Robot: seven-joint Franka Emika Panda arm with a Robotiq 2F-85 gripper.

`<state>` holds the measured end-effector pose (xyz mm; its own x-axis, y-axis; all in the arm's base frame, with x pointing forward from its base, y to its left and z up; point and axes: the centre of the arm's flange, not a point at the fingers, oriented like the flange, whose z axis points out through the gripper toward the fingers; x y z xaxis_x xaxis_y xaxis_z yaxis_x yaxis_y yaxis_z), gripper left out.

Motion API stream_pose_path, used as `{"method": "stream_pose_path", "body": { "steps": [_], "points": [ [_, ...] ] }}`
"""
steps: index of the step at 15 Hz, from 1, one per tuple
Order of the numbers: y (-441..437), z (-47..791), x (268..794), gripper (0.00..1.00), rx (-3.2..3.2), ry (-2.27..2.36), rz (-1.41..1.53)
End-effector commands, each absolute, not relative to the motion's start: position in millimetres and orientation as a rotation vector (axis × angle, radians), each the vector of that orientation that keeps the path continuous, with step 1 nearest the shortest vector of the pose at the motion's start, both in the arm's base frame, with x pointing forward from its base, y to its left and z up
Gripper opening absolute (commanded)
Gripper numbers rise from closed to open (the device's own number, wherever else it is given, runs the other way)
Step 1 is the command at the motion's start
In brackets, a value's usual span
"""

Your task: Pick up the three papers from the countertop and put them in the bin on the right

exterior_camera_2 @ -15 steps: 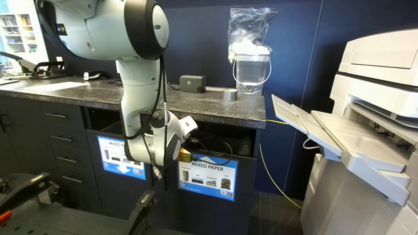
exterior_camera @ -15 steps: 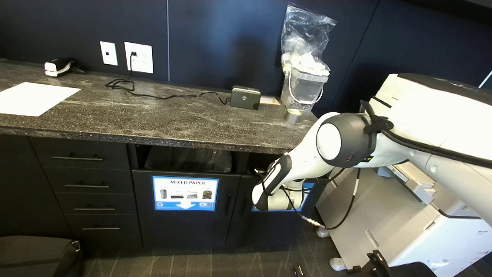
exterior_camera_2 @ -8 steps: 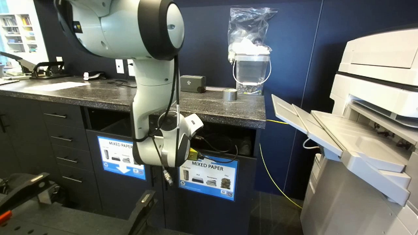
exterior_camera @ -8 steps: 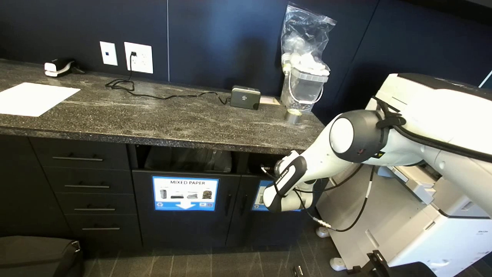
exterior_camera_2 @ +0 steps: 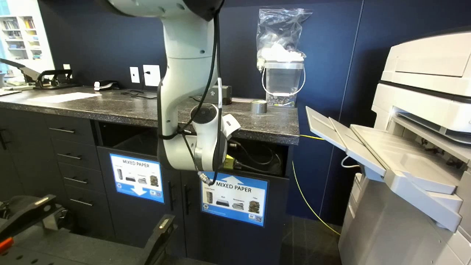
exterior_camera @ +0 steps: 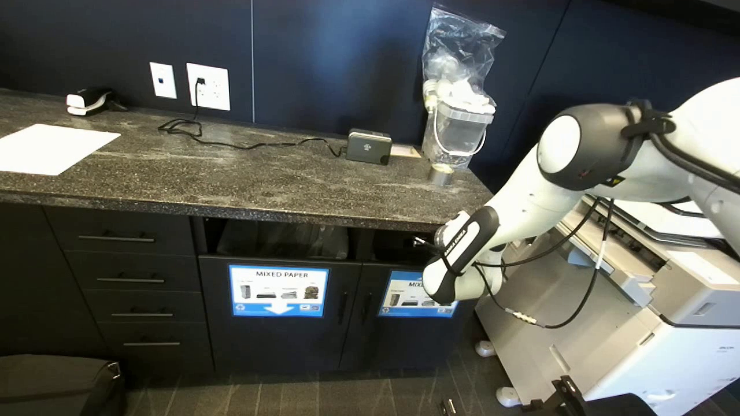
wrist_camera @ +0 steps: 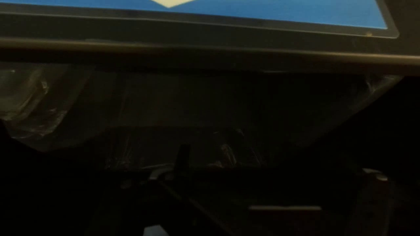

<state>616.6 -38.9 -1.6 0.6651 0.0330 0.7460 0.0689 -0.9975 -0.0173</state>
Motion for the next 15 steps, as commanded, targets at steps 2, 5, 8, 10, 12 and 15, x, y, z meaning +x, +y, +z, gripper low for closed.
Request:
{"method": "stream_pose_path", "body": {
  "steps": [2, 5, 8, 10, 12, 15],
  "points": [
    [-30, 94, 609, 1.0, -2.961, -0.215, -0.903],
    [-22, 122, 604, 1.0, -3.08, -0.272, -0.621],
    [-21, 163, 597, 1.0, -3.191, -0.329, -0.361],
    [-22, 196, 589, 1.0, -3.27, -0.352, -0.214],
    [-25, 234, 575, 1.0, -3.331, -0.394, -0.132],
    [-26, 297, 553, 1.0, -3.376, -0.412, -0.123]
  ]
}}
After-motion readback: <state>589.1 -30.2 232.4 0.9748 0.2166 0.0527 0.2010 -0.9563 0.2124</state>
